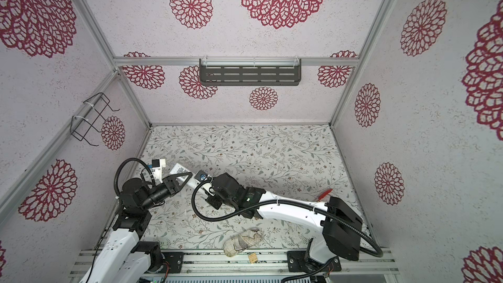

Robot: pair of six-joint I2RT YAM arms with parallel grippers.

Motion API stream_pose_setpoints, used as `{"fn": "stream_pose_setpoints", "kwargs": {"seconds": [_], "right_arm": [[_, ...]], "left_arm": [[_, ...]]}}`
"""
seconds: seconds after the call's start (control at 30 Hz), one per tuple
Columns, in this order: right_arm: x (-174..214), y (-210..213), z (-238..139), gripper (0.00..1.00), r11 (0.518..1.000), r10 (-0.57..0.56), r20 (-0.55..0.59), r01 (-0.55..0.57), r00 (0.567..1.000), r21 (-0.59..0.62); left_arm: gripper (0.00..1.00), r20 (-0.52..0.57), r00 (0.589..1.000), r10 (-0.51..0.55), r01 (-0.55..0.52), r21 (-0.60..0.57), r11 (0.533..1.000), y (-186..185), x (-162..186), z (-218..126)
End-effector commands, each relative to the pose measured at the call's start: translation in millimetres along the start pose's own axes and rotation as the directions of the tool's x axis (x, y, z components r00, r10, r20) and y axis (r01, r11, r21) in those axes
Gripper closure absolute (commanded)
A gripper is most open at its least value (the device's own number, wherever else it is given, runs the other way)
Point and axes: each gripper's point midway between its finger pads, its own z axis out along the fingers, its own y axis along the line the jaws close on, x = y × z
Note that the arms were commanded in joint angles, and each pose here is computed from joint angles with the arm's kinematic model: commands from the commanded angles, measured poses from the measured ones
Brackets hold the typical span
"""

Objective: Load the batteries into the remote control

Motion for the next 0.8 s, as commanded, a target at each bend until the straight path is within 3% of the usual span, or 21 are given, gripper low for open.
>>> {"fn": "stream_pose_setpoints", "kwargs": {"seconds": [0.0, 0.2, 0.77], "right_arm": [[64.4, -16.5, 9.5, 0.81, 0.997, -0.042, -0.217, 0.056, 0.975, 0.060], [61.6, -15.9, 5.1, 0.80, 0.997, -0.048, -0.217, 0.061, 0.975, 0.053], [55.0, -26.6, 12.4, 0.77, 0.991, -0.013, -0.204, 0.040, 0.979, 0.131]], "left_arm": [[1.00, -0.110, 0.987, 0.113, -0.085, 0.231, 0.969, -72.5, 8.3, -10.7], [1.00, -0.102, 0.989, 0.110, -0.094, 0.151, 0.984, -56.5, 5.2, -8.3], [1.00, -0.089, 0.992, 0.090, -0.080, 0.113, 0.990, -43.8, -0.7, -6.5]]}}
